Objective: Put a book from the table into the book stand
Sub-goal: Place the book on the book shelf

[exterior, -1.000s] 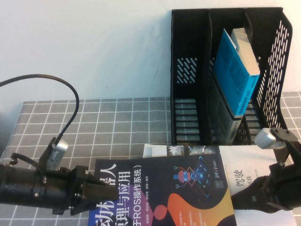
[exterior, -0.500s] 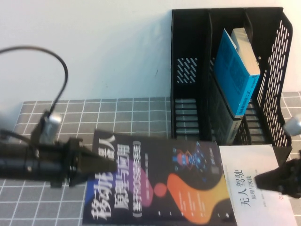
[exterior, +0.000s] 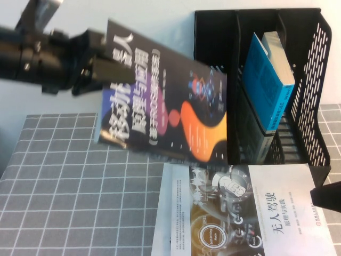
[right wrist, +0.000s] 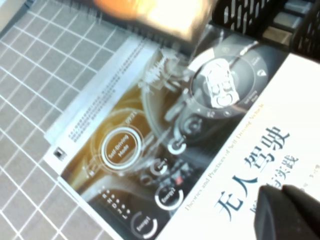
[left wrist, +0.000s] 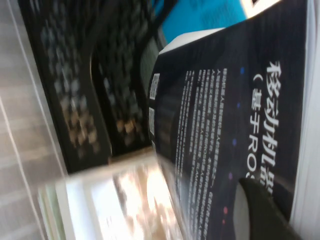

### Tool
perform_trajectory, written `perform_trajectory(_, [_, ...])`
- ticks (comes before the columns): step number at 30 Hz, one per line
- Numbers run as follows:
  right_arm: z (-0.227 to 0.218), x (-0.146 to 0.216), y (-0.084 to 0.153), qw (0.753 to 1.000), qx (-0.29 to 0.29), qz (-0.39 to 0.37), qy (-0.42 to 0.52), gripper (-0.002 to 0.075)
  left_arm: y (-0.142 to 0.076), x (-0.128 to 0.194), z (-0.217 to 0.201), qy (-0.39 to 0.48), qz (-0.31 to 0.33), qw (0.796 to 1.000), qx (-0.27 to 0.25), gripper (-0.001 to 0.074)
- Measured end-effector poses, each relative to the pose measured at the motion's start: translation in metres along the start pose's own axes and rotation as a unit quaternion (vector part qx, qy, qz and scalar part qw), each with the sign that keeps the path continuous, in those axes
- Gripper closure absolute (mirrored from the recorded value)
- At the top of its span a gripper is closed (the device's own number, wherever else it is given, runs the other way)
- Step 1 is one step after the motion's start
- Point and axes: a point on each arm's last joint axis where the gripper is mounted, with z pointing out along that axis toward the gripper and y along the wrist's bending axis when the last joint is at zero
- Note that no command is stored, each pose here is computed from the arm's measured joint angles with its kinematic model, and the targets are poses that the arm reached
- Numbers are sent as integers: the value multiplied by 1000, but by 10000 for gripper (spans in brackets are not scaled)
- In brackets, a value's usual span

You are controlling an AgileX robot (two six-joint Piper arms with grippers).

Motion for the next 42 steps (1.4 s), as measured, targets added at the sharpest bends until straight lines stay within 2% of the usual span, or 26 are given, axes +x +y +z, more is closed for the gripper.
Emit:
perform_trajectory(3, [0,1,-1,1000,4,-7,6,729,-24,-15,2,-24,19,999,-22,617])
perform_trajectory(7, [0,2,-1,1000,7,-12,11,729,-44,-35,15,-42,31,998,-39,617])
perform_trajectory(10, [0,2,-1,1000,8,-12,11,729,-48,-45,33,-42,29,997,-63,617])
perform_trajectory(15, [0,2,-2,1000,10,-15,13,729,-38,-53,70,-20,34,989,-144,617])
perform_trajectory(18, [0,2,-2,1000,10,-16,12,729,-30,-55,88,-6,42,984,-174,618])
perform_trajectory(27, [0,1,-3,1000,17,-18,8,729,-15,-62,116,-17,25,983,-179,618])
perform_trajectory(32, [0,1,-3,1000,16,-18,8,729,-6,-64,132,-16,51,984,-171,612])
perform_trajectory(34, [0,1,-3,1000,16,-19,8,729,-4,-66,137,-22,59,985,-164,569])
perform_trajectory(40, [0,1,-3,1000,16,-21,9,729,-10,-80,139,-94,76,984,-133,218])
perform_trajectory(42, [0,1,-3,1000,16,-21,9,729,-11,-82,140,-103,87,982,-130,165])
